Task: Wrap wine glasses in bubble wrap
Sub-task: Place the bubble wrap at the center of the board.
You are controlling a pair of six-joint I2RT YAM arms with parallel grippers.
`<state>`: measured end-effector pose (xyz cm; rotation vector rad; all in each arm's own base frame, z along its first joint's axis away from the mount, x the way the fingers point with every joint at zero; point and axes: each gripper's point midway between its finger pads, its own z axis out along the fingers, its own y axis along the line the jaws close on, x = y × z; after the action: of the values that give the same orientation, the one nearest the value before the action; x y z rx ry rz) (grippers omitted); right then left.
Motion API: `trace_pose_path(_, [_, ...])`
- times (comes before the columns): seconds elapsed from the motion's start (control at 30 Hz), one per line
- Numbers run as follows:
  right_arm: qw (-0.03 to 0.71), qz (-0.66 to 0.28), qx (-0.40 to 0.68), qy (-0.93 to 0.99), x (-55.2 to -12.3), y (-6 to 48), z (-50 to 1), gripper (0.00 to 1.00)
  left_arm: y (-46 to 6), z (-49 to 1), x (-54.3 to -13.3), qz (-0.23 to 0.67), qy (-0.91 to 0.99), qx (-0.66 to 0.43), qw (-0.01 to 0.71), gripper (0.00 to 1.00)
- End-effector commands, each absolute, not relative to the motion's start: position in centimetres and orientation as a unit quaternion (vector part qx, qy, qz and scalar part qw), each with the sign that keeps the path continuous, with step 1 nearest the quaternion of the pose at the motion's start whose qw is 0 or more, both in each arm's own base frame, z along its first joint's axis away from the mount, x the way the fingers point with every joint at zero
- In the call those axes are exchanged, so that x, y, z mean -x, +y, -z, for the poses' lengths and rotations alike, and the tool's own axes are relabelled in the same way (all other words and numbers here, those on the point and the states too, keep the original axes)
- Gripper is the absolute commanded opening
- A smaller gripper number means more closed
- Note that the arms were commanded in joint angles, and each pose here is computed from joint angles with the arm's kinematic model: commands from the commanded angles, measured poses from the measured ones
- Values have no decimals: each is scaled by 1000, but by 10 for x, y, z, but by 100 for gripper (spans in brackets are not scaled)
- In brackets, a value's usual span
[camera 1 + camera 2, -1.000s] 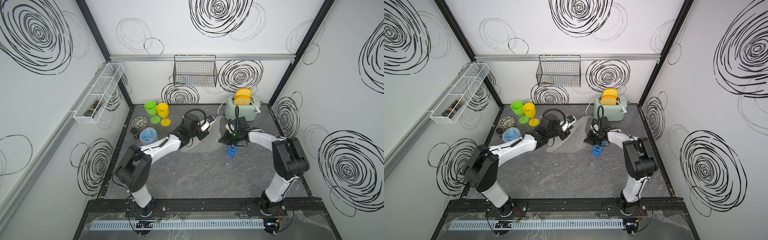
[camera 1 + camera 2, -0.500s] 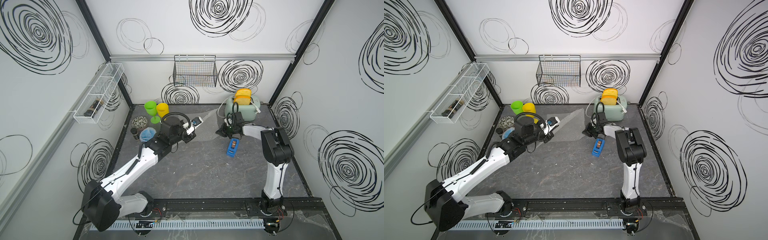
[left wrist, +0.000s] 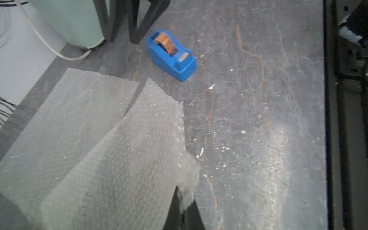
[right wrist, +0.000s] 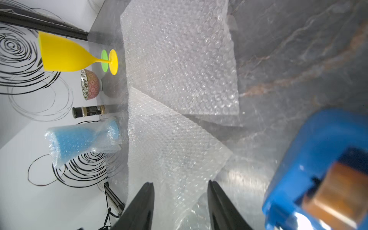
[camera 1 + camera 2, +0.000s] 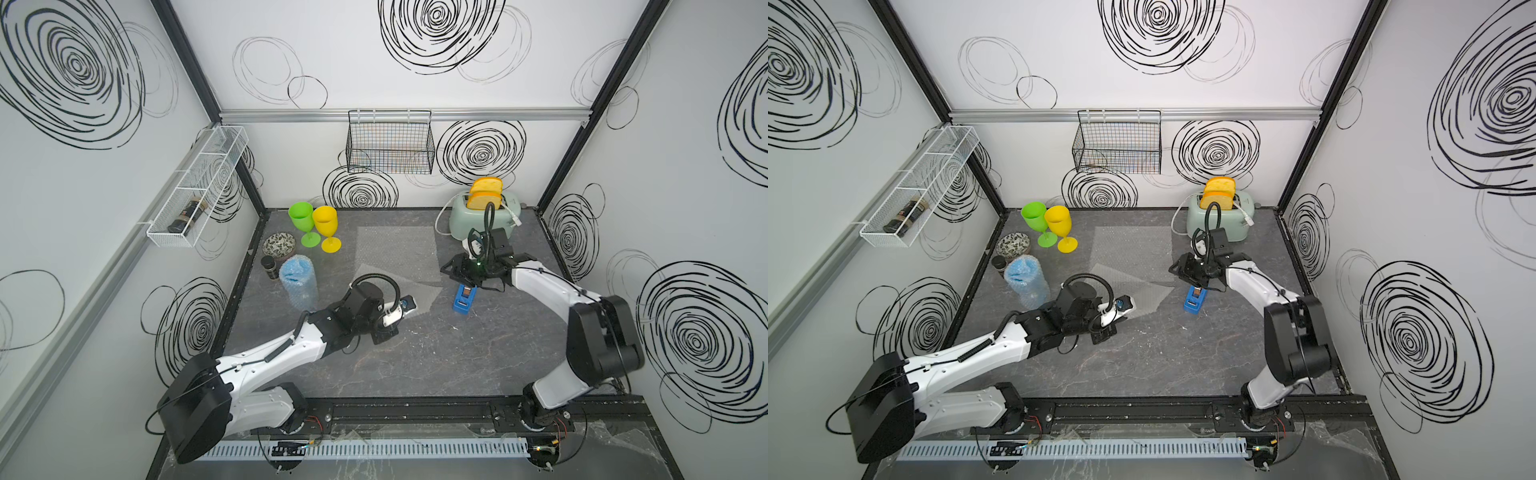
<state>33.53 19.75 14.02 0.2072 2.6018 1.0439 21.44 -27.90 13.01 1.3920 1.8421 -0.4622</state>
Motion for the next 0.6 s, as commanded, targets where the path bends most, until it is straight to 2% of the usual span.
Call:
trace_pose_path(0.0, [134,-351,-61,925,-290,198,-134,50,-302,-130,-196,225,709,-552,376,17])
trace_pose_path(0.07, [136,-354,-54,924,-276,201,-137,50,-310,-130,-184,252,704,-556,362,47])
trace_pose_path(0.2, [142,-351,-21,925,-262,222,-133,48,-312,-155,-186,290,698,-542,367,73])
trace_pose_path(0.33, [105,-339,5,935,-262,252,-113,46,-282,-194,-226,283,714,-486,417,84])
trace_pose_path(0.47, [79,-315,56,944,-267,292,-95,46,-234,-234,-267,245,723,-430,482,99])
trace_pose_path(0.57, [62,-299,91,948,-264,322,-76,46,-185,-265,-310,211,744,-336,537,99])
